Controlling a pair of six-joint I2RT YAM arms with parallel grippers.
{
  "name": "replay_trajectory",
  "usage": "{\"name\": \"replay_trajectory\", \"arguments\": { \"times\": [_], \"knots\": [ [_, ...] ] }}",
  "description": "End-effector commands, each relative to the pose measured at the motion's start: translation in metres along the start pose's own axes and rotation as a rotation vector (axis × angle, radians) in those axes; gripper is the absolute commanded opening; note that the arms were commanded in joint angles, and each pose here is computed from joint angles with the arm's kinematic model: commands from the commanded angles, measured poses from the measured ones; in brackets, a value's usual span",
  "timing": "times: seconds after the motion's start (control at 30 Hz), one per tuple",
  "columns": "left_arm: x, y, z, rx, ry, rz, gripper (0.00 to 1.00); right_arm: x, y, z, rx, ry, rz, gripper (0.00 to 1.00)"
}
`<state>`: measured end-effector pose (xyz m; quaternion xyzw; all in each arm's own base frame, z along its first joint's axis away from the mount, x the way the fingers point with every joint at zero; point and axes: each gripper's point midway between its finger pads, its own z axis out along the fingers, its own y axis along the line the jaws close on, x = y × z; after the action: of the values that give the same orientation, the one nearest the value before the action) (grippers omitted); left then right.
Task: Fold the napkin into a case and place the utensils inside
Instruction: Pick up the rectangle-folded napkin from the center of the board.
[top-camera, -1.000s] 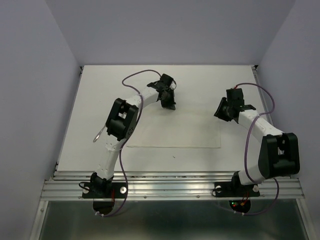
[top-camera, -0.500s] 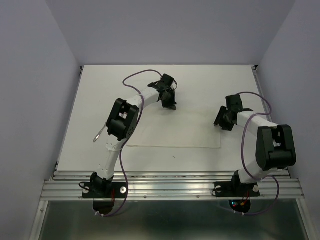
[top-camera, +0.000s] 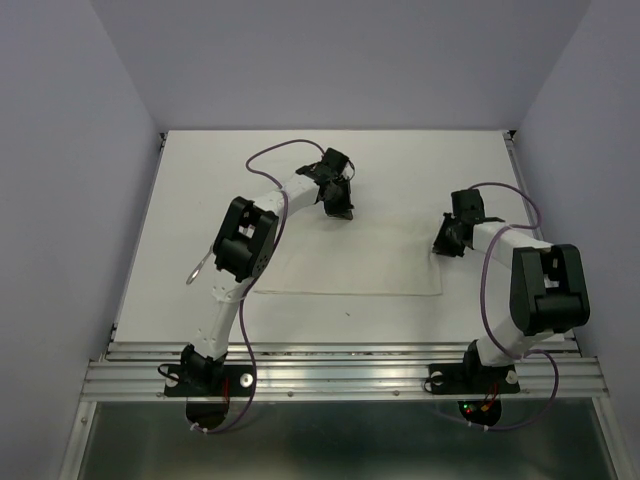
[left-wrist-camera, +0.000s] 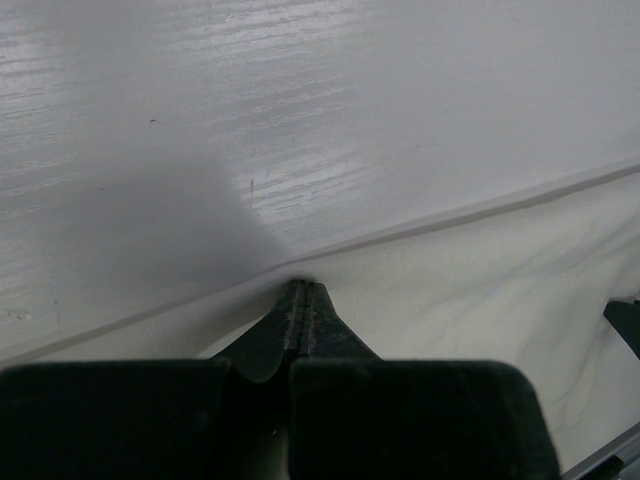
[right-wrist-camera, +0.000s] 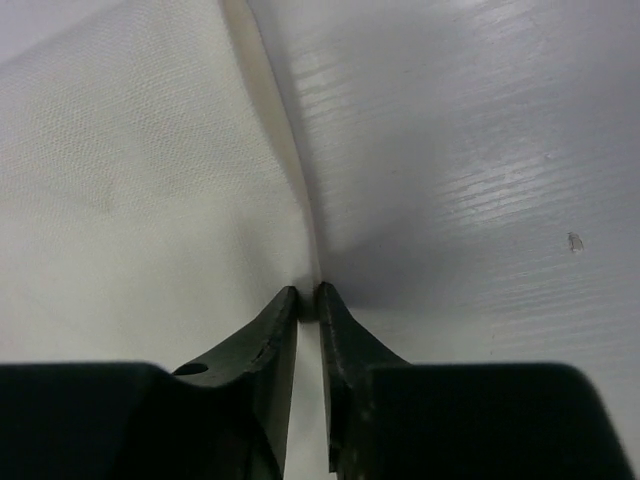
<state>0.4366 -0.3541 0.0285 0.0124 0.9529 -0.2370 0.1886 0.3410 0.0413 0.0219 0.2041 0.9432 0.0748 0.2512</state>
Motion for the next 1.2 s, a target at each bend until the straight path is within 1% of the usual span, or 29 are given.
{"name": "replay_trajectory", "arguments": {
  "times": [0.0,0.03,0.1,0.17,0.27,0.47,0.77,0.87,0.97,1.17],
  "knots": [
    [0.008,0.004,-0.003,-0.027,0.013,0.014,0.00,0.012,-0.004,0.005,-0.003,0.039,-0.018,0.15],
    [0.008,0.006,-0.003,-0.029,0.015,0.013,0.00,0.009,-0.002,0.002,-0.011,0.028,-0.023,0.13],
    [0.009,0.005,-0.003,-0.027,0.013,0.014,0.00,0.007,-0.001,0.000,-0.019,0.019,-0.028,0.04],
    [0.009,0.006,-0.004,-0.027,0.013,0.014,0.00,0.005,0.002,-0.005,-0.033,0.008,-0.027,0.01],
    [0.010,0.006,-0.004,-0.026,0.012,0.015,0.00,0.003,0.006,-0.010,-0.054,-0.002,-0.024,0.01],
    [0.010,0.006,-0.005,-0.025,0.011,0.011,0.00,-0.008,0.021,-0.041,-0.132,-0.087,-0.019,0.01],
    [0.012,0.007,-0.001,-0.018,0.017,0.004,0.00,-0.011,0.045,-0.074,-0.209,-0.121,-0.043,0.01],
    [0.015,0.007,0.000,-0.015,0.022,0.003,0.00,-0.015,0.060,-0.082,-0.258,-0.124,-0.052,0.01],
    [0.015,0.008,0.000,-0.016,0.020,0.002,0.00,-0.010,0.080,-0.087,-0.300,-0.115,-0.078,0.01],
    [0.008,0.003,-0.006,-0.010,-0.001,0.009,0.00,0.003,0.138,-0.101,-0.436,-0.094,-0.107,0.01]
  ]
}}
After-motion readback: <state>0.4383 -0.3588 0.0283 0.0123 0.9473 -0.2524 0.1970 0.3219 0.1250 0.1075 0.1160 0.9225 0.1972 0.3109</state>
